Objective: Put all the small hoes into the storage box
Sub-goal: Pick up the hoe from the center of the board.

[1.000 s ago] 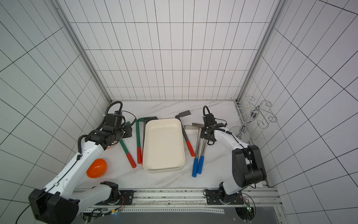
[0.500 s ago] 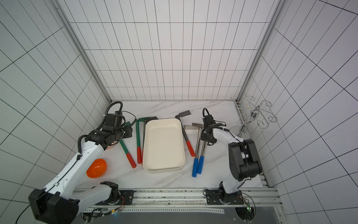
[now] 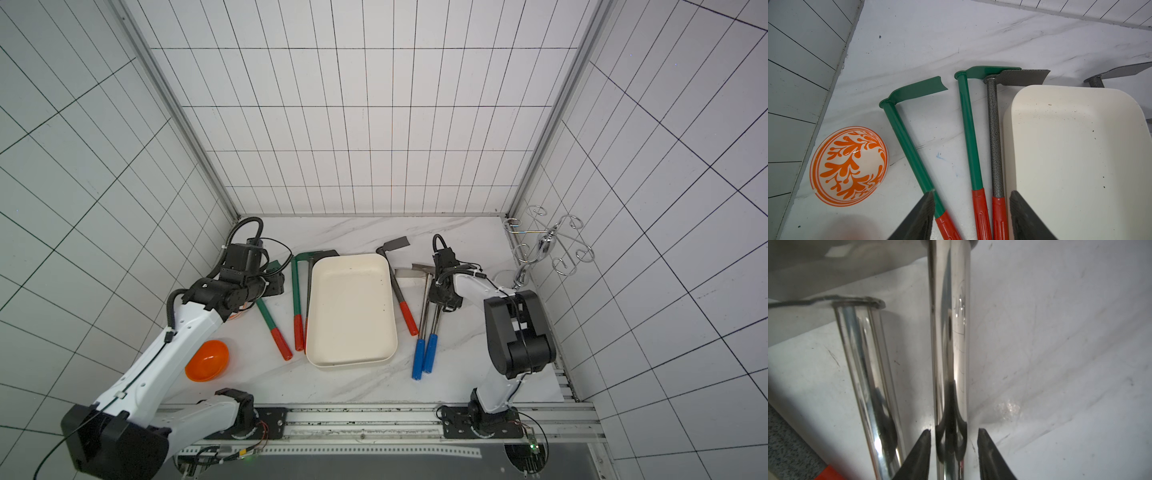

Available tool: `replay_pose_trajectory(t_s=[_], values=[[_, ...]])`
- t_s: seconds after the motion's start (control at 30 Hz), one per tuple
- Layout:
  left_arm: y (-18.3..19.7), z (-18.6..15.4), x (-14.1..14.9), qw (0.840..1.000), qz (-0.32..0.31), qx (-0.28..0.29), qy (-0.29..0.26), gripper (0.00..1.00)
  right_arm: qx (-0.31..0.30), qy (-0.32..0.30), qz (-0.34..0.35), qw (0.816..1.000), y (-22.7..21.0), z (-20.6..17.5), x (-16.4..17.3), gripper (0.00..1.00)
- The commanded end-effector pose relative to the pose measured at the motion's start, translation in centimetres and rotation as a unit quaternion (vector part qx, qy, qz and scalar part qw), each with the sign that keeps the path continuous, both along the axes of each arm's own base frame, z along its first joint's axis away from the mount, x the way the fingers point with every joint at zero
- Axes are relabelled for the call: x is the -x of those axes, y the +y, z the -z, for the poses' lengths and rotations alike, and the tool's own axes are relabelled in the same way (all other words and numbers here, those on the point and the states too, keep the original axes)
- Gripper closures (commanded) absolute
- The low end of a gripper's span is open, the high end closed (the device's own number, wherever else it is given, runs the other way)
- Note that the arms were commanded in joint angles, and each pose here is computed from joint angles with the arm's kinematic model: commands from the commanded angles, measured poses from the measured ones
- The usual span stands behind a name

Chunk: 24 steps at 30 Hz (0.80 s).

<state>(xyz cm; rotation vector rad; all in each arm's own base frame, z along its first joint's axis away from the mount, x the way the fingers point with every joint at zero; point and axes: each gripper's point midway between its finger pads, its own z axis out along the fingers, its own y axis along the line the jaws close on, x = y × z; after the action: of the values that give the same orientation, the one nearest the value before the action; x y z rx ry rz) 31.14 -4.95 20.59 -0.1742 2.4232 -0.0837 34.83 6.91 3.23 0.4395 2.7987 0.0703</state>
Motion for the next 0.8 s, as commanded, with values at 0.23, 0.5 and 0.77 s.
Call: replay_pose_trajectory(t_s=[0.23,0.5,0.77], values=[[0.1,-0.3,0.2,1.000,-0.005,0.005,-0.002,0.40,-0.002,0.004,0.014,1.000,-0.2,0.8,-0.4,0.67],[0.0,-0.5,0.0,1.000,-0.004,0.003,-0.004,0.40,0.006,0.005,0.015,1.000,-0.6,1.0,-0.4,0.79],[-0.1,-0.7,-0.1,1.000,-0.003,0.005,-0.005,0.40,0.015,0.000,0.015,1.000,-1.2,0.4,-0.3,0.88]])
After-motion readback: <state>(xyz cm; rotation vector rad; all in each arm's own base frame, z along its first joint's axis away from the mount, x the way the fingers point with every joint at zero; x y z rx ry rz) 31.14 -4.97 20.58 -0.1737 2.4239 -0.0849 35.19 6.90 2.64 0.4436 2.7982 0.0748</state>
